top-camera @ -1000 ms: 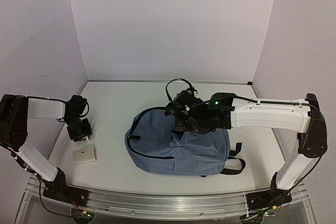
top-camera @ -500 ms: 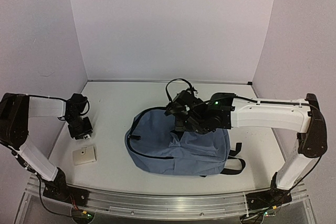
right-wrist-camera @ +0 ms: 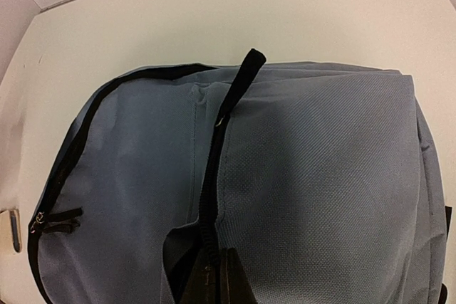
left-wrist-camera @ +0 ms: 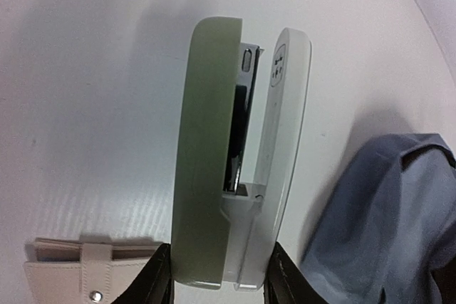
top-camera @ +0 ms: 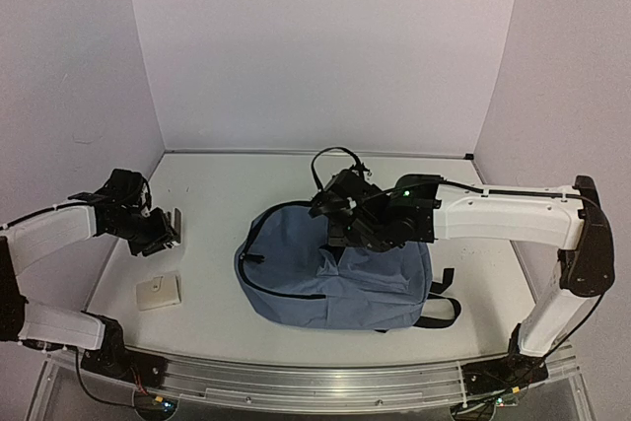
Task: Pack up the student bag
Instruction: Pick up the stationery from the center of the board, then place the stationery in the student bag.
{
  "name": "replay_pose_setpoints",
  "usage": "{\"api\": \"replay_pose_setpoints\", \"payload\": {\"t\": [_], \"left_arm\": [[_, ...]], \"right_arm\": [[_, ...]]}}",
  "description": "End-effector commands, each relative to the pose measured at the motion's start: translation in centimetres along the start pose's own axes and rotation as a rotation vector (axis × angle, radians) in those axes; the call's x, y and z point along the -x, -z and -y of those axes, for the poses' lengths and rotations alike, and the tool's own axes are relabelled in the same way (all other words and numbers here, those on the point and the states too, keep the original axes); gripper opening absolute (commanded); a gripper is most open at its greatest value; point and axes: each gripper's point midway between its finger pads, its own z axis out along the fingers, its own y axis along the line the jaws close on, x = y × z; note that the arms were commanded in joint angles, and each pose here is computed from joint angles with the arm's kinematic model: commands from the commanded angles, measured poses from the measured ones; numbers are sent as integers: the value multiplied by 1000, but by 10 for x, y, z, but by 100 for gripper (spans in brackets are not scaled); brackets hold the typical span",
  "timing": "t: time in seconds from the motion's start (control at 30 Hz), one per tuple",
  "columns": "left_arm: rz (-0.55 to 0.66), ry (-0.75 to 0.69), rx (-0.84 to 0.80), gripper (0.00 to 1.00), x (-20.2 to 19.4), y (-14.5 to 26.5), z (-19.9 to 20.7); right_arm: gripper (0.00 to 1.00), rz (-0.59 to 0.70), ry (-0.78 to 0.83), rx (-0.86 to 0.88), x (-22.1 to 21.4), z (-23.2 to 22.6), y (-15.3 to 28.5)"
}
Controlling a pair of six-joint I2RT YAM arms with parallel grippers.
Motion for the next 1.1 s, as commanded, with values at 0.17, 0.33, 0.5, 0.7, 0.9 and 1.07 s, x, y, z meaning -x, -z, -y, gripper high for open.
{"api": "replay_pose_setpoints", "payload": {"t": [0.17, 0.33, 0.5, 0.7, 0.9, 1.07], "left_arm": [[-77, -169, -523, 13, -28, 71, 131], [-215, -245, -751, 13, -60, 102, 193], [-348, -355, -854, 14, -103, 114, 239], [-489, -437, -926, 13, -142, 103, 280], [-589, -447, -949, 13, -158, 85, 300], [-674, -451, -910, 13, -175, 68, 304]], "right_arm": [[0, 101, -61, 64, 35, -8, 24], [0, 128, -84, 88, 47, -5, 37], [0, 150, -103, 112, 53, -2, 46], [0, 144, -116, 130, 52, -2, 48], [0, 139, -126, 141, 51, -3, 48], [0, 142, -130, 146, 52, -4, 49]]}}
